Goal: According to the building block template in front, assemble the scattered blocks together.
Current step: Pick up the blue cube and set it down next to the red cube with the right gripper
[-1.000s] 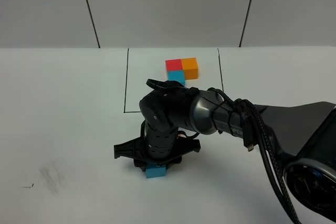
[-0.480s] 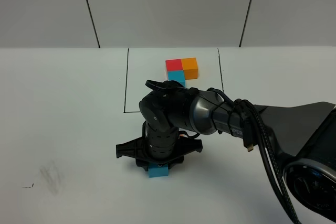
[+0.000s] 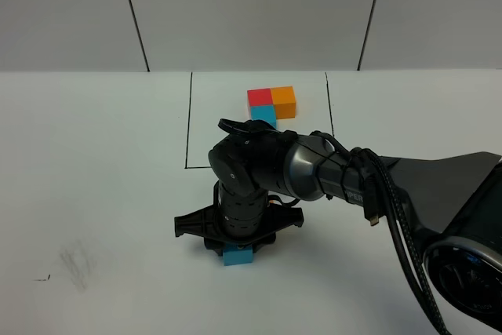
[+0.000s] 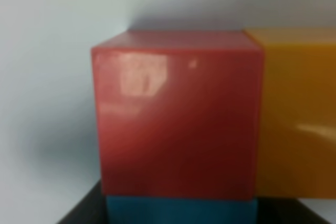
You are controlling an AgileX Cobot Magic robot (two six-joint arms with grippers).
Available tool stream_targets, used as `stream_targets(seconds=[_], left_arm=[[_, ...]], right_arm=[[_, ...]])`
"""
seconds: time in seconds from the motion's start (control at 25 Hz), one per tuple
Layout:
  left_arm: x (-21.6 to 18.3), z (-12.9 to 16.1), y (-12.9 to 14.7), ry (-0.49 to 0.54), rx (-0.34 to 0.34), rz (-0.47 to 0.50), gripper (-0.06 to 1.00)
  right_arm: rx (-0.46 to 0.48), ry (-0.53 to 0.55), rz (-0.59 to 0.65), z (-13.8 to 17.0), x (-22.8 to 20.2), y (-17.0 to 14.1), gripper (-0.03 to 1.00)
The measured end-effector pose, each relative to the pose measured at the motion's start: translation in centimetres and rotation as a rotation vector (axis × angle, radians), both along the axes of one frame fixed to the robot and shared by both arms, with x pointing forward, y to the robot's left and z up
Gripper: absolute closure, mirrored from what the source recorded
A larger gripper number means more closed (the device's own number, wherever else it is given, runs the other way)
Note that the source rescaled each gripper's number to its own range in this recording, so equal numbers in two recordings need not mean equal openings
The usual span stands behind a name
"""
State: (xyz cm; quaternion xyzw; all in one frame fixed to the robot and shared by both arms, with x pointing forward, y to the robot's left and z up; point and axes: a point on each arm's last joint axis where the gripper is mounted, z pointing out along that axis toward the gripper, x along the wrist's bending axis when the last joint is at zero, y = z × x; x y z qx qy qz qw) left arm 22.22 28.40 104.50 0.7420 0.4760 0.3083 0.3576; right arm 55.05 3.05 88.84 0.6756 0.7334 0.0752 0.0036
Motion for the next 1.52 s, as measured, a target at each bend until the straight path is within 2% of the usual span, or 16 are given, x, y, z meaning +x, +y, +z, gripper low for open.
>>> stream_targets(seconds=[0.56, 1.12, 1.16, 1.24, 1.44, 1.52], left_arm=[[0.03, -0.03, 0.19, -0.001, 0.018, 0.013, 0.09], [0.03, -0.03, 0.19, -0.001, 0.018, 0.013, 0.09], [0.03, -0.03, 0.19, -0.001, 0.018, 0.013, 0.09], [0.03, -0.03, 0.19, -0.001, 0.019, 0.013, 0.09], [0.03, -0.03, 0.19, -0.001, 0.019, 0.013, 0.09], [0.03, -0.03, 0.19, -0.001, 0.019, 0.013, 0.09]], right_arm=[[-0.019, -0.005, -0.023, -0.05, 0.17, -0.29, 0.78], [-0.009, 0.012, 0.081, -0.05, 0.03, -0.20, 0.77], [-0.002, 0.018, 0.097, -0.16, 0.11, -0.24, 0.74], [0.013, 0.027, 0.124, -0.25, 0.04, -0.12, 0.63], [0.057, 0.034, 0.127, -0.12, -0.20, 0.44, 0.13], [0.071, 0.032, 0.123, -0.09, -0.25, 0.62, 0.04]])
